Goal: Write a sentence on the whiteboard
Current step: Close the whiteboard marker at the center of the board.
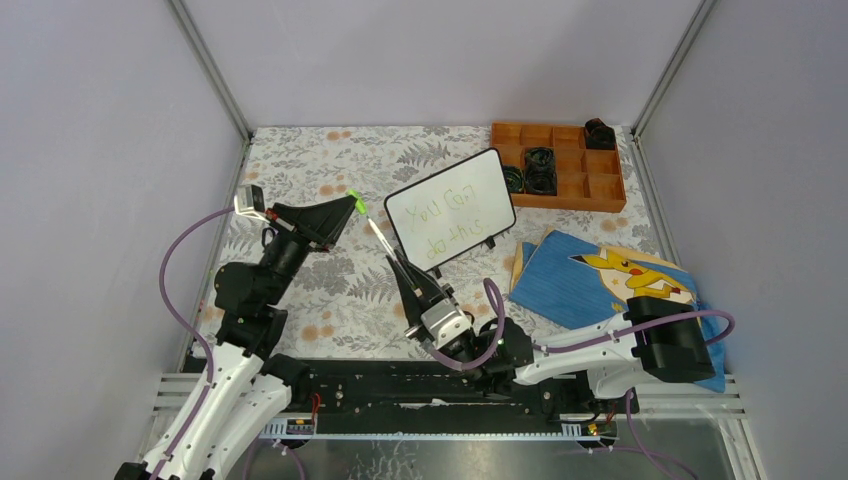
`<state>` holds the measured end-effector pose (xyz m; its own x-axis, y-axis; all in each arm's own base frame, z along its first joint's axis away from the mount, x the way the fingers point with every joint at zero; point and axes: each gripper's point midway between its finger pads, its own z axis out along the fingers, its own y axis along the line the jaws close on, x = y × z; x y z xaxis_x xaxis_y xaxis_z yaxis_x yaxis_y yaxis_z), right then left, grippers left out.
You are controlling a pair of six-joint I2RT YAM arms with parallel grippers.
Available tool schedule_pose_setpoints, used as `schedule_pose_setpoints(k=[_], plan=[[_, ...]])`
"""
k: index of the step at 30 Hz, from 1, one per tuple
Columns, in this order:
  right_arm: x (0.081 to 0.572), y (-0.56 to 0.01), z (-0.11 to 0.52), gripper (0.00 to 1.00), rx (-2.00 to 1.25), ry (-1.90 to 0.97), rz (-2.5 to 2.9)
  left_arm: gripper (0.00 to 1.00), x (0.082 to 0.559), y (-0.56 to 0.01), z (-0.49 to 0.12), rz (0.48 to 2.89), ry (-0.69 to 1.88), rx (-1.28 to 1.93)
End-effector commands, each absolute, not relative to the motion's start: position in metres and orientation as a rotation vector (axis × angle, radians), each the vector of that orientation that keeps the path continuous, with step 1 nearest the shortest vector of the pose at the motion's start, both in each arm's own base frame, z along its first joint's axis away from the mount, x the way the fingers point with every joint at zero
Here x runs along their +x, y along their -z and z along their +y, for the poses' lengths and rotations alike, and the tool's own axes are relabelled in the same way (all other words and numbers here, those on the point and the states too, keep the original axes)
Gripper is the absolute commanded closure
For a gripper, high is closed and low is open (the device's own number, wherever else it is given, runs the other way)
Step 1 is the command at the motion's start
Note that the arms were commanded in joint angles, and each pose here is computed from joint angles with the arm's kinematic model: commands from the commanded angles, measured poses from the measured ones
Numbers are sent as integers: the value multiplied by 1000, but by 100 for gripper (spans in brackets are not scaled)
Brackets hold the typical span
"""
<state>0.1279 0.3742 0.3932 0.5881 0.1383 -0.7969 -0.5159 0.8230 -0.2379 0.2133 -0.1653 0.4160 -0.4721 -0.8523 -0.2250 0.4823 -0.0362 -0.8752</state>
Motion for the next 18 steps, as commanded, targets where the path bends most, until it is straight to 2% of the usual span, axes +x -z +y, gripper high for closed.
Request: schedule_pose_setpoints(k=[1, 18], plan=[[124, -432, 356, 100, -303, -499, 806, 100, 206, -418, -167, 1213, 1704, -409], [125, -430, 359, 100, -306, -491, 817, 100, 202, -417, -169, 1223, 1714, -400]])
